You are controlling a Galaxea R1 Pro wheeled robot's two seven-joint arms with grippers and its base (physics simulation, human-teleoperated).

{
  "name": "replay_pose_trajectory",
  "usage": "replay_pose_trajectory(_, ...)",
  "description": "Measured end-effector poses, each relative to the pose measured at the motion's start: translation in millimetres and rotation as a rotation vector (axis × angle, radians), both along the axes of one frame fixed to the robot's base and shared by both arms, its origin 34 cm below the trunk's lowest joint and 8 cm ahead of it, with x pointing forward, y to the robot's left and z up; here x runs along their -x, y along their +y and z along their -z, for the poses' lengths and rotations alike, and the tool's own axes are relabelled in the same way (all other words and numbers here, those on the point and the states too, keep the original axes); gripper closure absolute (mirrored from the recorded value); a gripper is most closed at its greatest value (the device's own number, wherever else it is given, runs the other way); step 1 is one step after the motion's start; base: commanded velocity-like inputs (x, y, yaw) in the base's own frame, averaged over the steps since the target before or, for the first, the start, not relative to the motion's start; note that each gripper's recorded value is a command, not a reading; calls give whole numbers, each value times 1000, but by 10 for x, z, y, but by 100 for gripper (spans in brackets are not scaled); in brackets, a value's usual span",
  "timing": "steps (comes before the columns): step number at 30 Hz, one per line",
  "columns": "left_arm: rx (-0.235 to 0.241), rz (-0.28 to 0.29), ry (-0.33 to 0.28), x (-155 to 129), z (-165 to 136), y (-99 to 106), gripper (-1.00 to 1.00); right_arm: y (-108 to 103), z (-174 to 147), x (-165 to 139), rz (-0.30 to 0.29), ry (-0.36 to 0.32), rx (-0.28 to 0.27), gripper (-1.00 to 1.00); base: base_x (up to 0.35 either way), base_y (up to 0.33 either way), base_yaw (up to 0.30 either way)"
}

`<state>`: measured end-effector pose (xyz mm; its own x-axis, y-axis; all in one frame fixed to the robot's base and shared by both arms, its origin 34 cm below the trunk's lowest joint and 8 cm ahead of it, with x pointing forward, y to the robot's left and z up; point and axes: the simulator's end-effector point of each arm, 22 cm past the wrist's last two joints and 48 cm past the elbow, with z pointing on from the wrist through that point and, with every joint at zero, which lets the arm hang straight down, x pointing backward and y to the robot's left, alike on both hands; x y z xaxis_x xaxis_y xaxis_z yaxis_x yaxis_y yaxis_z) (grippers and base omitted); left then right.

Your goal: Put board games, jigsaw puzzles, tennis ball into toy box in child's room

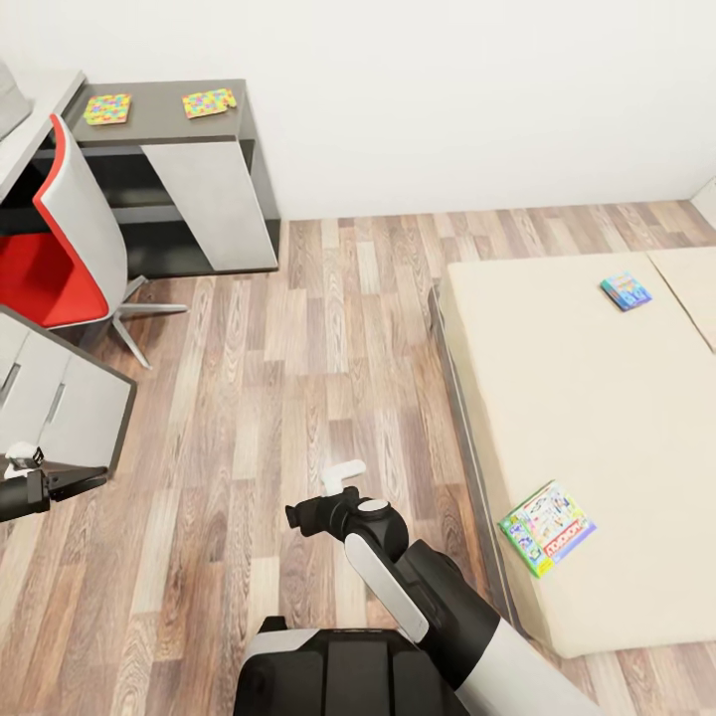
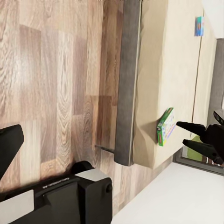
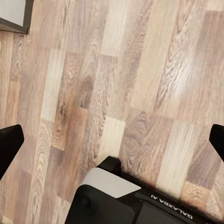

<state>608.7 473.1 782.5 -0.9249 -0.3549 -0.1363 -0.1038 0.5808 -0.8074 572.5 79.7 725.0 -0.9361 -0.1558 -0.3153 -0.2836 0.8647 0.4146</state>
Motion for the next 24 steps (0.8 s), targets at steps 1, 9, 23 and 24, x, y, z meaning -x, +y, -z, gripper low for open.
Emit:
replay_pose_trajectory(1, 0, 0, -2, -3, -8, 0, -100, 0, -8, -4, 0, -2, 0, -100, 0, 0, 0)
replay_pose_trajectory(9, 0, 1, -15, -31, -73, 0, -100, 1, -69, -40, 0, -15, -1, -100, 0, 0, 0)
replay_pose_trajectory(23, 0, 0, -38, -80, -190, 0, -100, 0, -176, -101, 0, -38, 0, -100, 0, 0, 0)
replay_pose_trajectory(24, 0, 1, -40, -83, -198, 0, -100, 0, -184, -106, 0, -40, 0, -100, 0, 0, 0)
